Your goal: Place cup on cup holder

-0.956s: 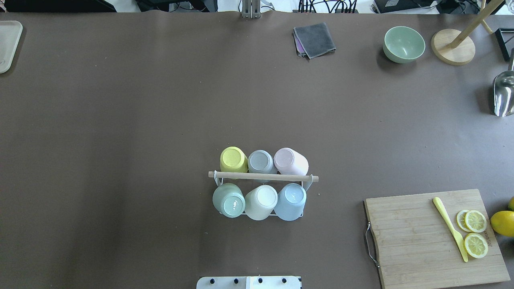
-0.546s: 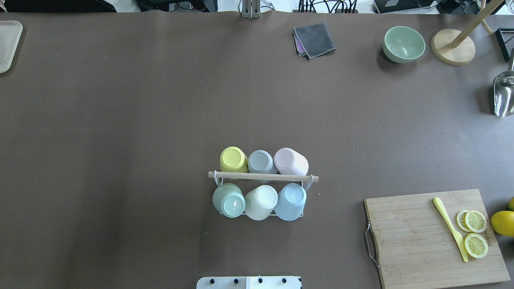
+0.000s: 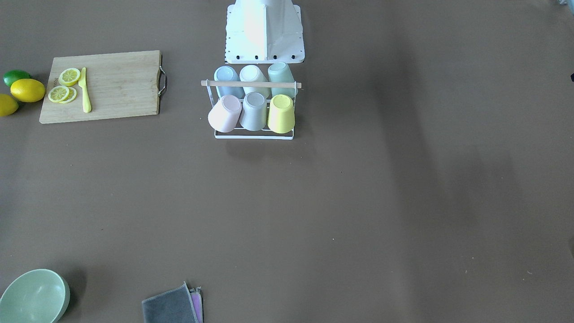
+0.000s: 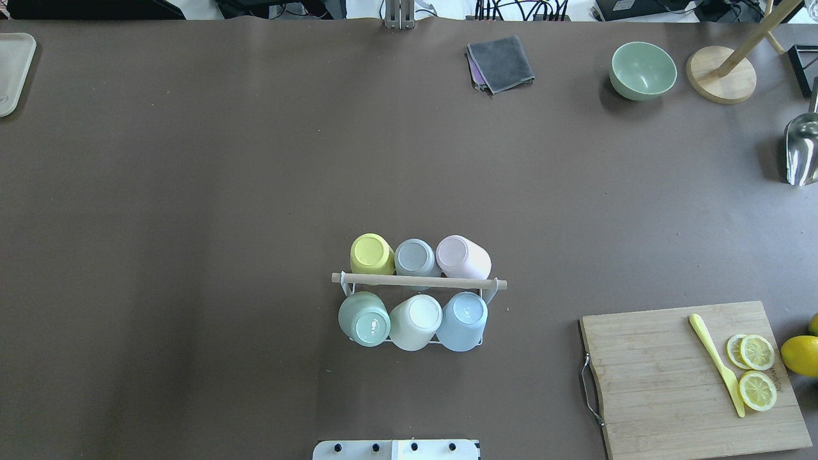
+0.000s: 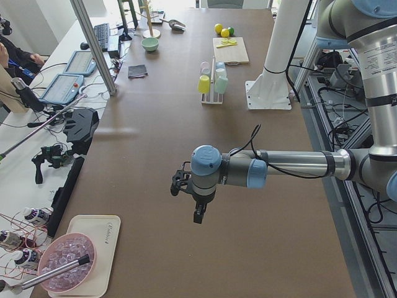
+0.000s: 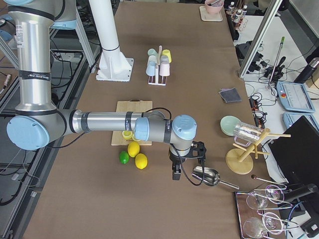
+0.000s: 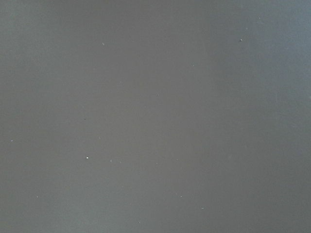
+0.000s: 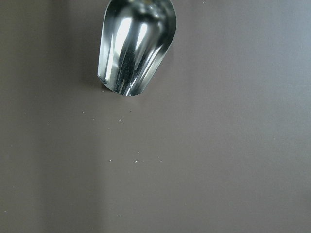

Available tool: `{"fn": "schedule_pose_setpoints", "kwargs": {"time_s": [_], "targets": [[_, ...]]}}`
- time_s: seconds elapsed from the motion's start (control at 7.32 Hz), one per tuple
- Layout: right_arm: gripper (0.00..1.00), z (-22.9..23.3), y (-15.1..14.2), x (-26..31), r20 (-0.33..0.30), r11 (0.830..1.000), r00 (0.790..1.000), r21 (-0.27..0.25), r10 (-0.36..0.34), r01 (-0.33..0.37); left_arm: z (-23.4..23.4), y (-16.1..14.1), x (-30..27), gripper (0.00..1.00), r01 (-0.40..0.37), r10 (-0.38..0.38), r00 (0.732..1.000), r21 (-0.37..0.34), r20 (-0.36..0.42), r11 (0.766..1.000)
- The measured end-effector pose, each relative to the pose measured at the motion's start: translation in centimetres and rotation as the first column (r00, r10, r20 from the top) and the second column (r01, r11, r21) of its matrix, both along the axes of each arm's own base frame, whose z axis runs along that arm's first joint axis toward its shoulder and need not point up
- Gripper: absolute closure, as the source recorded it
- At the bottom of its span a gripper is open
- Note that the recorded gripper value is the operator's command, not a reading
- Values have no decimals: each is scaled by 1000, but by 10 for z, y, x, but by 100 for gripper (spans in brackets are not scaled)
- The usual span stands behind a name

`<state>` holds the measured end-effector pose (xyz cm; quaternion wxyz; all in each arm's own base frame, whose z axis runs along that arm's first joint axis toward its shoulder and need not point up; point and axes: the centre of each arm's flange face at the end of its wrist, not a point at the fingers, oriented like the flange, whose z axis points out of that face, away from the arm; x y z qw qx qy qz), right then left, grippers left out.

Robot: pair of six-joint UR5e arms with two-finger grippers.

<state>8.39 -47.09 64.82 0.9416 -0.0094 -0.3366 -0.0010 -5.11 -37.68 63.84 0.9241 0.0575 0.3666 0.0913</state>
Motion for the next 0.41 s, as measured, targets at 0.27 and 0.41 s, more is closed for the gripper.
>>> {"fn": "schedule_pose_setpoints", "kwargs": {"time_s": [0.27, 0.41], "targets": [[0, 1, 0, 0, 0, 1000, 1000, -2, 0, 0, 0, 0, 0, 1, 0, 0, 1000, 1, 0, 1000], [0, 1, 0, 0, 0, 1000, 1000, -2, 0, 0, 0, -1, 0, 1, 0, 0, 1000, 1, 0, 1000]]}}
